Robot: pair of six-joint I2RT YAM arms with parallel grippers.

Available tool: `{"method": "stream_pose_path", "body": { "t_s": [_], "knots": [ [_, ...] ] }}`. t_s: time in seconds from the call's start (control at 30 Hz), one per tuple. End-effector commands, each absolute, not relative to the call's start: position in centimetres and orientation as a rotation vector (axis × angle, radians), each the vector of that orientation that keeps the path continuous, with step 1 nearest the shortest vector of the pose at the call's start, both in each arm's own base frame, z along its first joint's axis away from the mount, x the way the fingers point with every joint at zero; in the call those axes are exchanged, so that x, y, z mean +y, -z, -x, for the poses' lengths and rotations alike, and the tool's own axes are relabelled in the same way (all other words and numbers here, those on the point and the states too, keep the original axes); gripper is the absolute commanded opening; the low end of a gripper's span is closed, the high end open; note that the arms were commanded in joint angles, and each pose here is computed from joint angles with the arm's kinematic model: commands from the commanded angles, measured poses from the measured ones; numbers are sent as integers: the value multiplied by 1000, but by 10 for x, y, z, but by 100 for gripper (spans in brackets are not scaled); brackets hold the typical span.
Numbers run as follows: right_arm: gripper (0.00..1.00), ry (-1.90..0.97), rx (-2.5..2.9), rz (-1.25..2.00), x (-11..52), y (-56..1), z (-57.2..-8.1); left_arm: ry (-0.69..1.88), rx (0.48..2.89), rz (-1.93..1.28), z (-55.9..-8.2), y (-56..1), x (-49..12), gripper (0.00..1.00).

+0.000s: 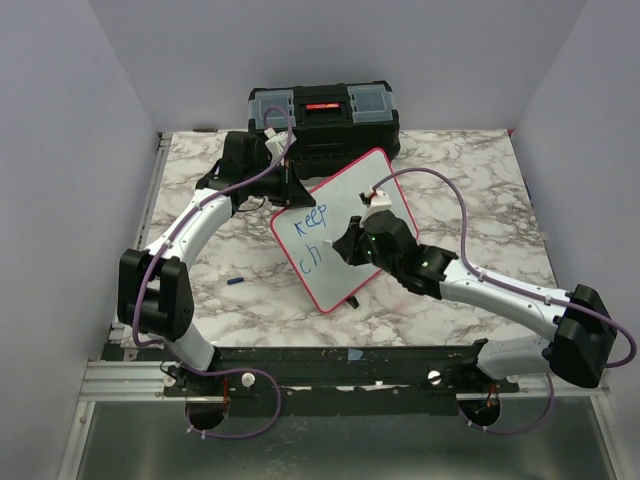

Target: Write a sentence on the whiteboard

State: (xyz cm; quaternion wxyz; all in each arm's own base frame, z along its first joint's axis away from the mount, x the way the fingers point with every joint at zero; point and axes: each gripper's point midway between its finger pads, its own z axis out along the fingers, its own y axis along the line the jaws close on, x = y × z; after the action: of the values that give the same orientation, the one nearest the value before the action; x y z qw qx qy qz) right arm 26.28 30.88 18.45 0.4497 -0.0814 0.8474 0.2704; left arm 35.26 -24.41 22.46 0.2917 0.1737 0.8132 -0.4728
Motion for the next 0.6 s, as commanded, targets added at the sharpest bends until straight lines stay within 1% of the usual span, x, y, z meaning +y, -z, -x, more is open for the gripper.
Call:
{"method": "stream_pose_path", "body": {
  "t_s": [0.0, 0.17, 0.57],
  "knots": [
    [1, -731, 2089, 255, 325, -188, -258, 1290, 2075, -518, -350, -247, -249, 0],
    [1, -738, 2117, 277, 326, -179, -249, 1291, 2072, -522, -349, -248, -250, 0],
    [1, -668, 2186, 264, 307, -160, -239, 1289, 2072, -520, -348, -248, -249, 0]
  ]
}}
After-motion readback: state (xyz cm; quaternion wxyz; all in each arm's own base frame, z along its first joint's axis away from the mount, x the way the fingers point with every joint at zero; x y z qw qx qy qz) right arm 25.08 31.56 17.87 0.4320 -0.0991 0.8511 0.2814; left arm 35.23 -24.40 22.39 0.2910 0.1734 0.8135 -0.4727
